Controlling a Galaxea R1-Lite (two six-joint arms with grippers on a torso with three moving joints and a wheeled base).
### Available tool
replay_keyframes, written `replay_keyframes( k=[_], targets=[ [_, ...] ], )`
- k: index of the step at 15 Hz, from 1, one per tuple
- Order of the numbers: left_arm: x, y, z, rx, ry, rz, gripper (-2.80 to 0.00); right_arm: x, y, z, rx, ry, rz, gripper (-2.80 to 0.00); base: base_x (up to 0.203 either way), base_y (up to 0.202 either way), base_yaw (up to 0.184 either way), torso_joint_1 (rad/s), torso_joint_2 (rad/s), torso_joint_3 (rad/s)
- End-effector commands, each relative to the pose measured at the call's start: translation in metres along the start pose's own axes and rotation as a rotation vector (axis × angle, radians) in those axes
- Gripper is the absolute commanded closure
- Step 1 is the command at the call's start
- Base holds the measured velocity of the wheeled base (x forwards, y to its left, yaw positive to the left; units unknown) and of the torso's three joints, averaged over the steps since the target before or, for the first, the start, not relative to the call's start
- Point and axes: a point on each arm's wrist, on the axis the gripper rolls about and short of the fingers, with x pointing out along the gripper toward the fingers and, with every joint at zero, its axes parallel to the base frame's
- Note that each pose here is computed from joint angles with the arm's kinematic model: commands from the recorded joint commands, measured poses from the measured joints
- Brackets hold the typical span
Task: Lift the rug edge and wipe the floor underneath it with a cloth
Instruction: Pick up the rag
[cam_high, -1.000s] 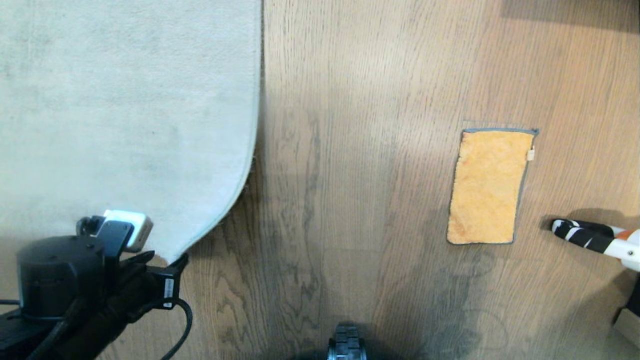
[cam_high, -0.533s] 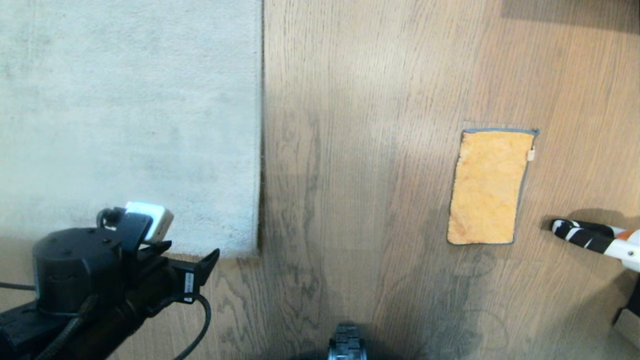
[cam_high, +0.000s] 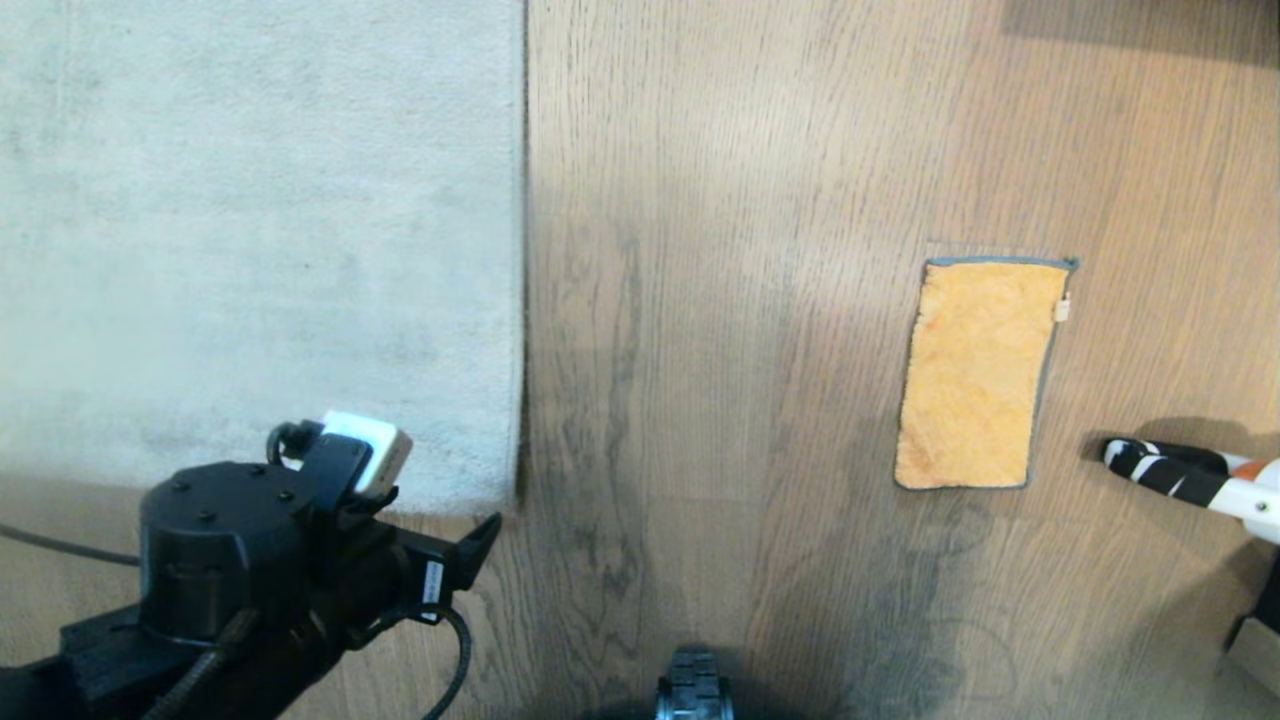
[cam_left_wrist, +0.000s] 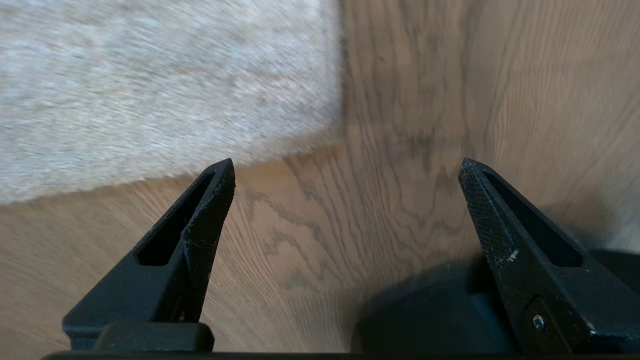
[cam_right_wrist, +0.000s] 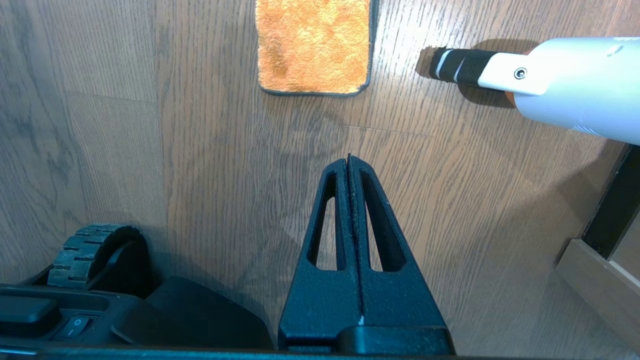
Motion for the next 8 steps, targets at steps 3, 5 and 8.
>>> replay_keyframes(
  k=[3, 5, 8],
  targets=[
    [0.02, -0.016, -0.011, 0.048, 0.076, -0.019, -2.8, 0.0, 0.0, 0.0, -0.001, -0.001, 0.001, 0.0, 0.0, 0.0, 0.0, 0.0, 0.0, 0.0],
    [0.03, -0.02, -0.015, 0.065, 0.106, -0.007, -2.8, 0.0, 0.0, 0.0, -0.001, -0.001, 0.001, 0.0, 0.0, 0.0, 0.0, 0.0, 0.0, 0.0],
    [0.044, -0.023, -0.025, 0.092, 0.156, 0.047, -2.8, 0.0, 0.0, 0.0, -0.001, -0.001, 0.001, 0.0, 0.0, 0.0, 0.0, 0.0, 0.0, 0.0]
  ],
)
